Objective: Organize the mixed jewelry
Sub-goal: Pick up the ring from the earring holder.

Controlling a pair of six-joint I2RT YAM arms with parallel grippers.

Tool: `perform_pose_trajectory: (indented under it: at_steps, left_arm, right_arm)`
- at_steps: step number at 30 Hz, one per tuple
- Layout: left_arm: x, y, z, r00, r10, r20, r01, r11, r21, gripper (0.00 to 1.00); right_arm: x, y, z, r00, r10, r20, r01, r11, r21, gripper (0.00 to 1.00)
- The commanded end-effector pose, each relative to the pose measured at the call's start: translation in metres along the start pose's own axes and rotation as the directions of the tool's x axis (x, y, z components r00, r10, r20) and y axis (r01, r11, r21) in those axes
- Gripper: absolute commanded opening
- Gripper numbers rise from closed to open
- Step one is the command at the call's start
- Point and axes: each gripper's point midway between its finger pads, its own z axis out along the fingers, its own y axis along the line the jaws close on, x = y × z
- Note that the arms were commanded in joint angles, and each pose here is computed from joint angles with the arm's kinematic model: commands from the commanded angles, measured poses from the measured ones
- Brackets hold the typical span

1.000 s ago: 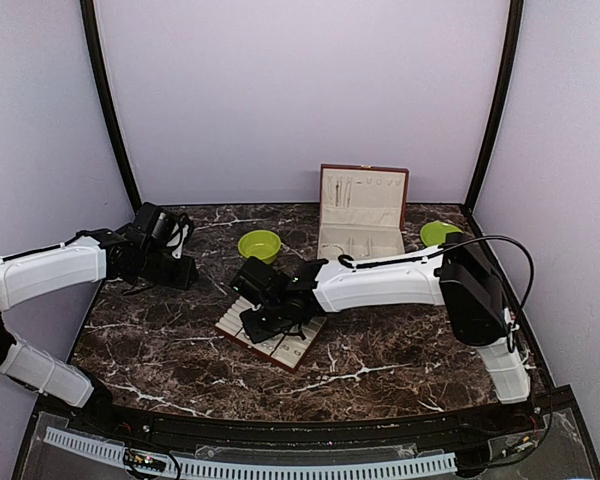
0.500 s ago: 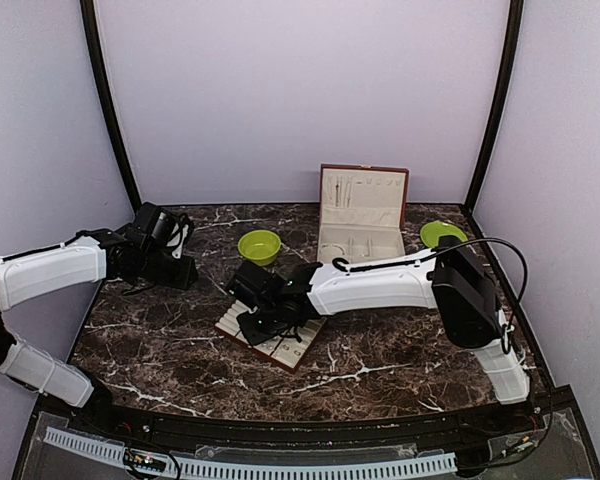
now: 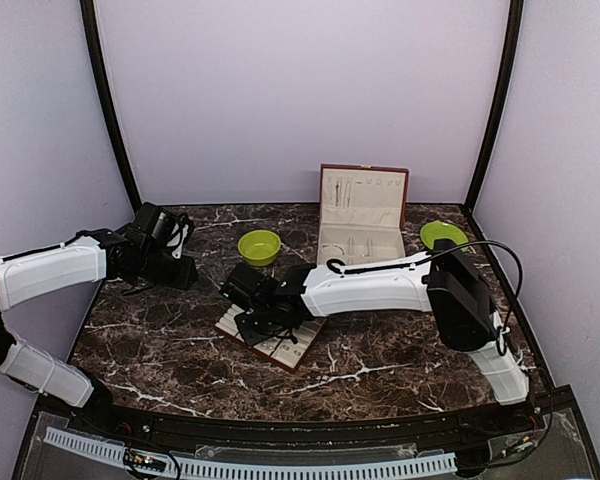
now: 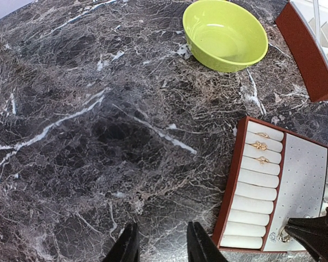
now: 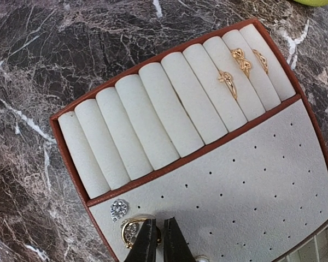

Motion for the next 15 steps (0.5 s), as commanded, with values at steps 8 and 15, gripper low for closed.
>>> perform_pose_trajectory:
  at_steps: [8, 15]
  left_arm:
    - [-0.004, 0.003, -0.007, 1.000, -0.002, 0.019, 0.002, 1.000, -0.006, 0.32]
    - [-0.004, 0.005, -0.007, 1.000, -0.001, 0.018, 0.001, 1.000, -0.014, 0.32]
  right_arm:
    - [0.003, 0.006, -0.004, 0.999, 0.034, 0.012, -0.035, 0.999, 0.008, 0.00]
    - [-0.014, 0.007, -0.024, 0.996, 0.053, 0.071, -0.051, 0.998, -0.023, 0.00]
